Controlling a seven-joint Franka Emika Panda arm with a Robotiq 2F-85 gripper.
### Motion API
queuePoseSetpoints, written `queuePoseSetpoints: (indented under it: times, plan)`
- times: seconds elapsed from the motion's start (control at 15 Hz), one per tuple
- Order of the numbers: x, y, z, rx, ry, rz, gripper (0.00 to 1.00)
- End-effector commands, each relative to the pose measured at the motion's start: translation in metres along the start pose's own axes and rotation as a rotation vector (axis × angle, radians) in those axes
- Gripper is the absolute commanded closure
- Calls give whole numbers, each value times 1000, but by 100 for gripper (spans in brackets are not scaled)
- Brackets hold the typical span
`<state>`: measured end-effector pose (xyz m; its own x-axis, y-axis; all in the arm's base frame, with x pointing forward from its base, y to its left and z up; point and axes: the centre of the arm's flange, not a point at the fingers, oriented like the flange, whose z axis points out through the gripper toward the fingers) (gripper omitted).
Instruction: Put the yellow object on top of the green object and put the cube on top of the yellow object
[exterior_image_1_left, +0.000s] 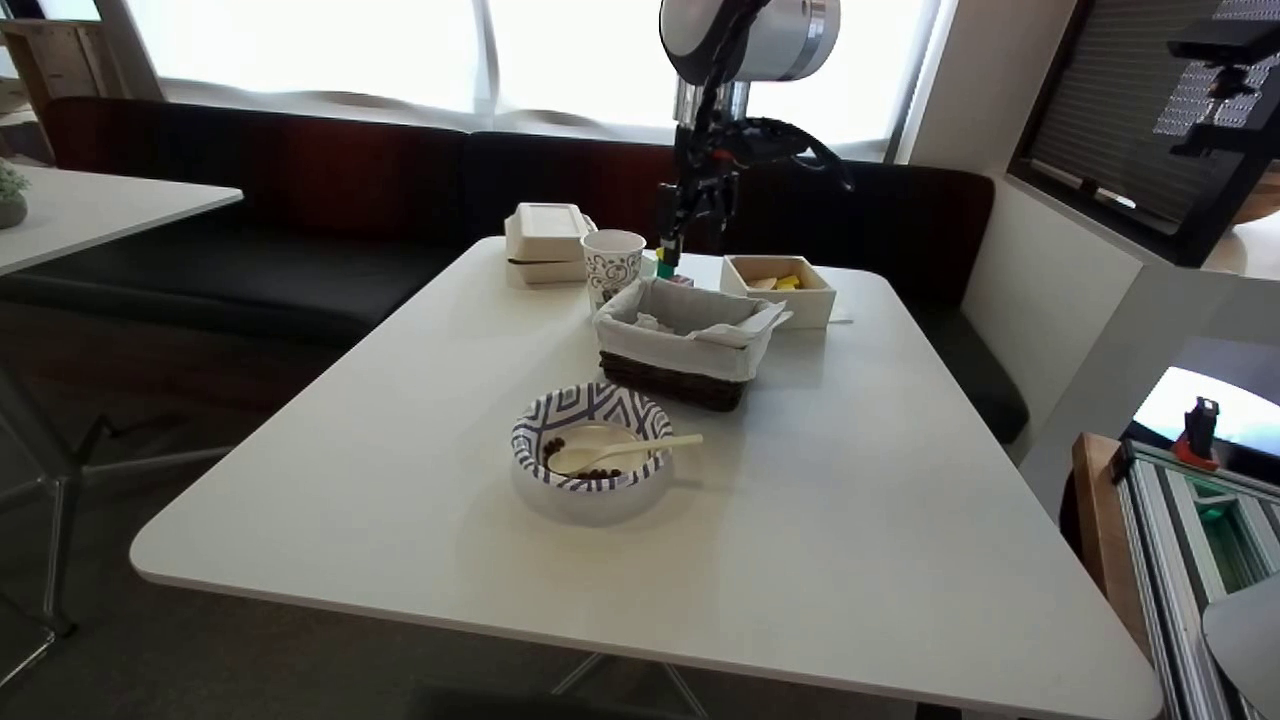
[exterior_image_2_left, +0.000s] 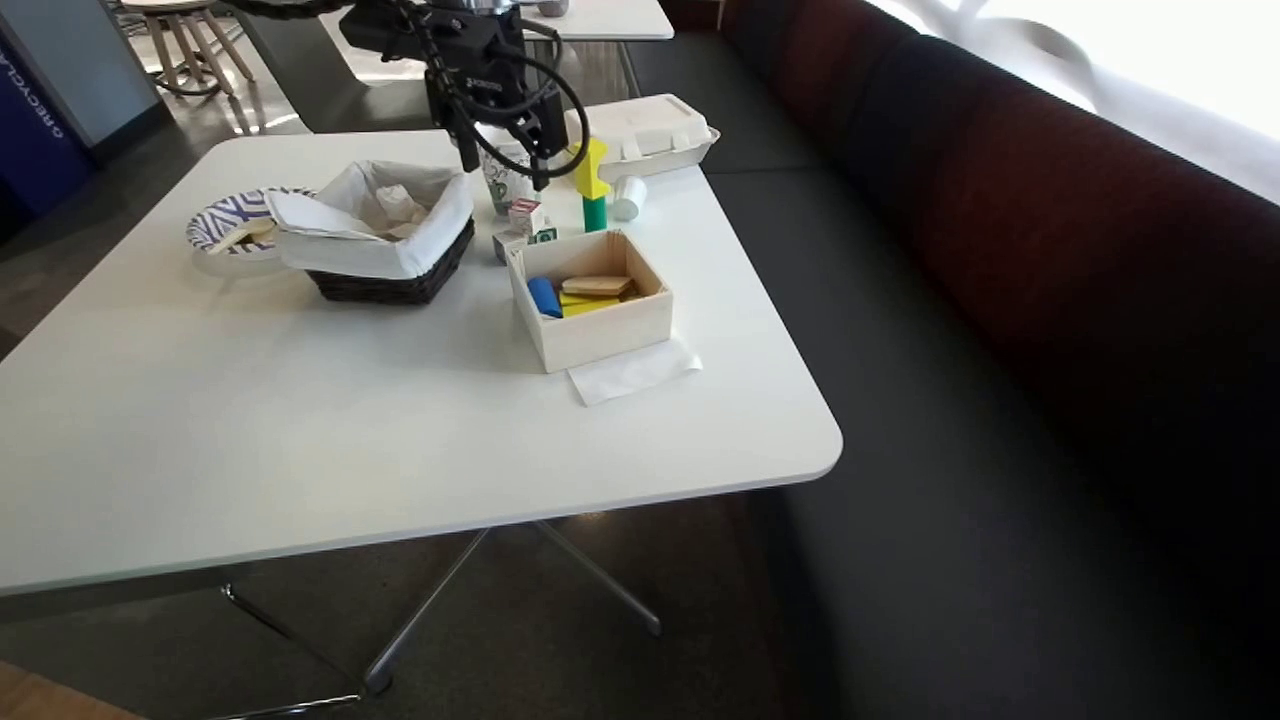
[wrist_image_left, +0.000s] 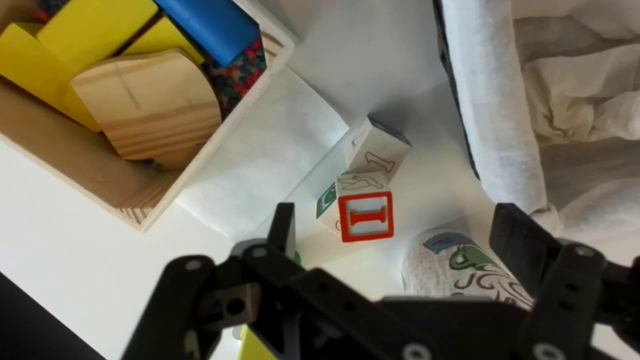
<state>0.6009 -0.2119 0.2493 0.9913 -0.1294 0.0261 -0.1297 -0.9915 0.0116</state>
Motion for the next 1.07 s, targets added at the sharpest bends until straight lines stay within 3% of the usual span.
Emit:
queuePoseSetpoints:
  times: [0.0, 0.33, 0.4, 0.47, 0.6, 0.8, 0.87, 1.0]
  plan:
    - [0, 3, 17, 44, 52, -39, 0]
    - [2, 12, 29, 42, 89, -51, 2]
    - [2, 12, 31, 44, 86, -52, 12]
    - [0, 13, 34, 45, 81, -53, 3]
    - [-1, 12, 39, 49, 75, -54, 28]
    - [-1, 10, 44, 57, 70, -60, 49]
    - [-1, 9, 45, 60, 69, -63, 50]
    - [-1, 7, 47, 62, 66, -70, 62]
